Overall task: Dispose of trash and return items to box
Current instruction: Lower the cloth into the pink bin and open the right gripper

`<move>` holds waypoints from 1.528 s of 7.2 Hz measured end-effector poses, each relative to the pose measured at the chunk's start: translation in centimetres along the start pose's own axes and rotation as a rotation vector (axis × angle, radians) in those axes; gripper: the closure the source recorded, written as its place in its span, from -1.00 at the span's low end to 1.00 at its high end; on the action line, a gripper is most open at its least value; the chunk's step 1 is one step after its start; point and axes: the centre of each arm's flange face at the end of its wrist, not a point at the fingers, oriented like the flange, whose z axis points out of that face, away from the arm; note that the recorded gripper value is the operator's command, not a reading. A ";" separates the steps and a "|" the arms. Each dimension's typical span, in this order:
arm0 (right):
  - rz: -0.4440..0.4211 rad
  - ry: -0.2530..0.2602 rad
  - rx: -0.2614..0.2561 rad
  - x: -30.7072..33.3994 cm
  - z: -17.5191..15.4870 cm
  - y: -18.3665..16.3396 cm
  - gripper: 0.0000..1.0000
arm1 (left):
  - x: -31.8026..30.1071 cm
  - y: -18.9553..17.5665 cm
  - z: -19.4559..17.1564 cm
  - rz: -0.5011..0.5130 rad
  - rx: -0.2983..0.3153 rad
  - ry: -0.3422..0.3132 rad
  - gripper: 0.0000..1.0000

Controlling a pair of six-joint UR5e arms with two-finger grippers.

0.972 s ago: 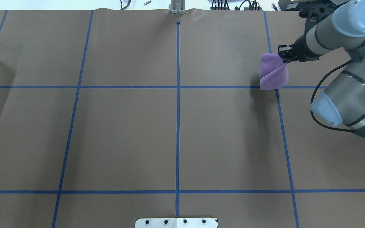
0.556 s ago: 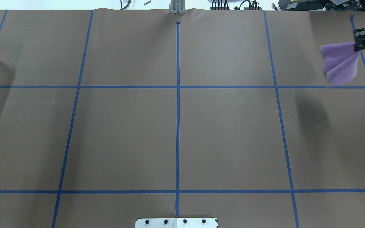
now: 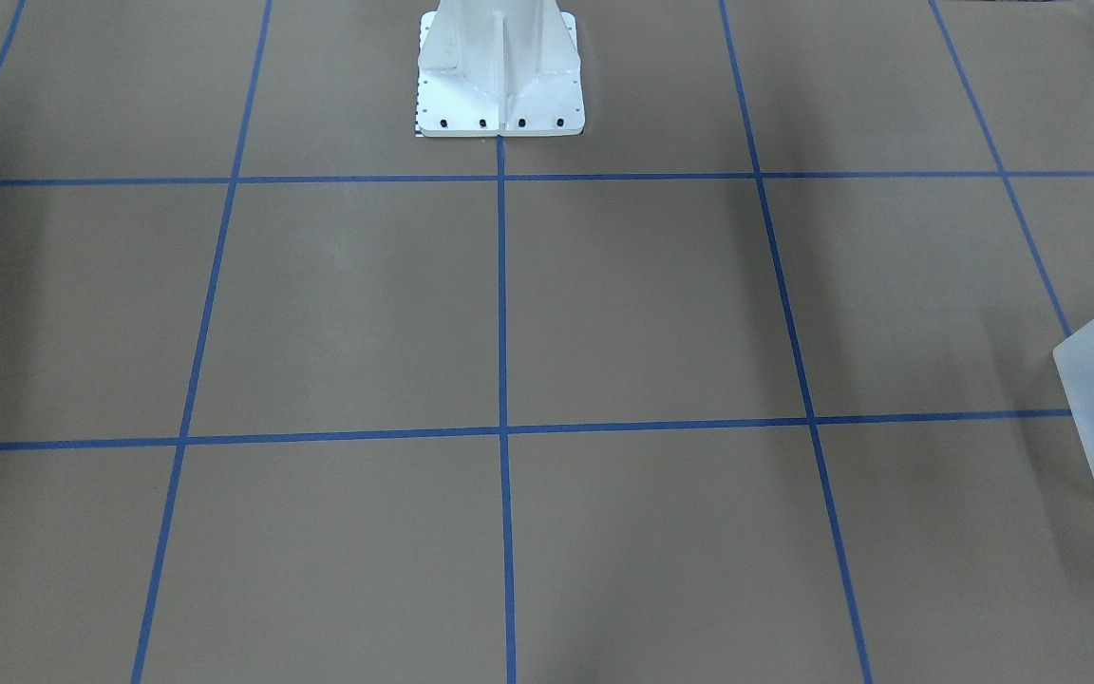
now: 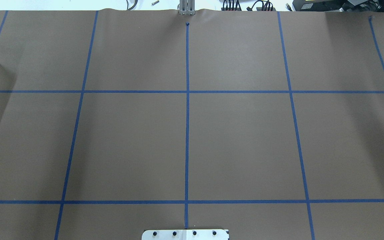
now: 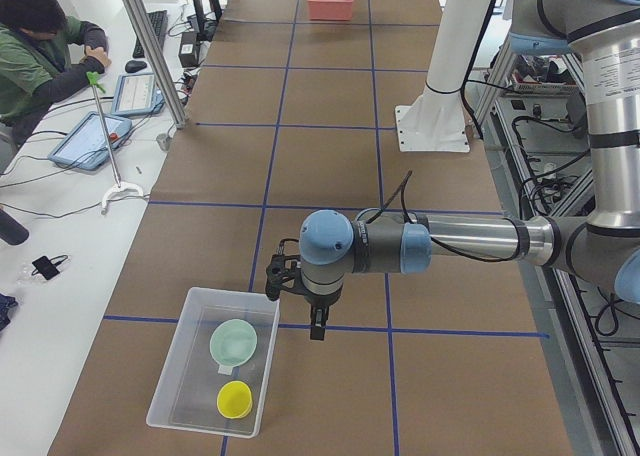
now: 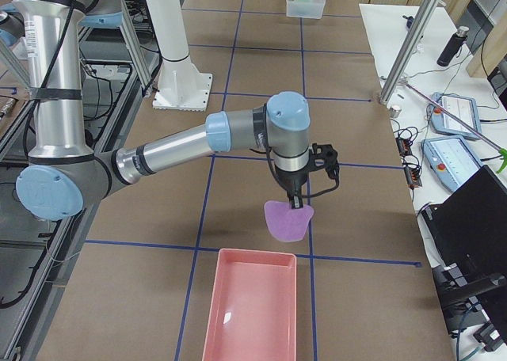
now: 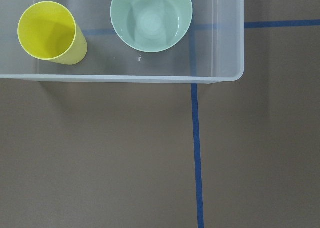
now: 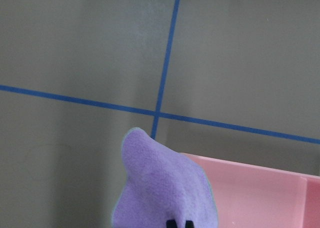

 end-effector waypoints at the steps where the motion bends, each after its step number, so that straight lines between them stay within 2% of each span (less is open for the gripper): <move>1: -0.024 -0.009 -0.037 3.2 1.8 1.8 1.00 | 0.3 -0.1 -0.2 0.007 0.005 -0.001 -0.98; 3: -0.015 -0.028 -0.093 6.2 4.9 3.9 1.00 | 0.7 -0.3 -0.6 0.014 0.012 -0.002 -0.98; 4: 0.001 -0.034 -0.104 7.1 6.2 4.4 1.00 | 0.8 -0.4 -0.7 0.016 0.014 -0.002 -0.98; 6: 0.079 -0.033 -0.085 8.5 9.7 4.5 1.00 | 0.9 -0.5 -0.8 0.019 0.017 -0.002 -0.98; 7: 0.104 -0.037 -0.070 8.7 12.1 4.5 0.34 | 1.0 -0.6 -0.9 0.020 0.018 -0.002 -0.98; 8: 0.124 -0.046 -0.050 8.5 14.0 4.3 -0.05 | 1.0 -0.6 -0.9 0.021 0.019 -0.002 -0.98; 9: 0.131 -0.055 -0.030 7.8 15.2 4.2 -0.99 | 1.1 -0.7 -1.0 0.022 0.020 -0.003 -0.98; 11: 0.099 -0.091 0.008 6.1 15.1 3.6 -1.00 | 1.1 -0.8 -1.0 0.020 0.020 -0.003 -0.98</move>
